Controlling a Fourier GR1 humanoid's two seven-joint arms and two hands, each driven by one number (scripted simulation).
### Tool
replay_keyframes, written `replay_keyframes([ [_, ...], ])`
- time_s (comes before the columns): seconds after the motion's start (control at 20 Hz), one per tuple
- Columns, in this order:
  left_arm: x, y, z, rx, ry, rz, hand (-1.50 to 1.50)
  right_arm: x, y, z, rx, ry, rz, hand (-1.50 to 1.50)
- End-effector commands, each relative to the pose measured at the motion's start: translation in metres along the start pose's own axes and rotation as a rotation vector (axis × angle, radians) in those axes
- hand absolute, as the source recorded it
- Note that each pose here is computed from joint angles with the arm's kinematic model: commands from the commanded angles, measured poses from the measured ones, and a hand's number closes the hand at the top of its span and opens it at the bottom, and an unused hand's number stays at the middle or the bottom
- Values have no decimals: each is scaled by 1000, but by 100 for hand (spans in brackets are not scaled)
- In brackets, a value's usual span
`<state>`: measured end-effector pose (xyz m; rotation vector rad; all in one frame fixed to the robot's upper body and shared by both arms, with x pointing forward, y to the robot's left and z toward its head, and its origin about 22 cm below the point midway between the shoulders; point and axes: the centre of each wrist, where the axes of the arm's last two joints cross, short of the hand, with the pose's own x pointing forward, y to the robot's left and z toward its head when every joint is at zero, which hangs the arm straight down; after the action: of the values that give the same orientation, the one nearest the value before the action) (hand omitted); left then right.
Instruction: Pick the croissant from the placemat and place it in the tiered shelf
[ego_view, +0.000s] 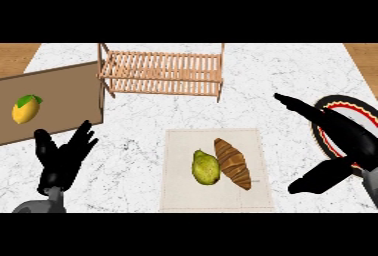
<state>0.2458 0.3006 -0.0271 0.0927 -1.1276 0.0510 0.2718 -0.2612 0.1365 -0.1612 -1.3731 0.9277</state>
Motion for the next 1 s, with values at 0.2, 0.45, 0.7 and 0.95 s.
replay_keyframes([
  [0.2, -3, -9, -5, 14, 6, -26, 0, 47, 46, -36, -49, 173, 137, -150],
  [0.45, 15, -16, -10, -6, 15, -2, 0, 65, 62, -56, 26, 243, 189, -150],
  [0.7, 2, -11, 3, 14, 0, -18, 0, 71, 75, -52, 51, 275, 251, -150],
  [0.95, 2, 0, 2, 6, 15, -17, 0, 55, 109, -58, 22, 328, 266, -150],
])
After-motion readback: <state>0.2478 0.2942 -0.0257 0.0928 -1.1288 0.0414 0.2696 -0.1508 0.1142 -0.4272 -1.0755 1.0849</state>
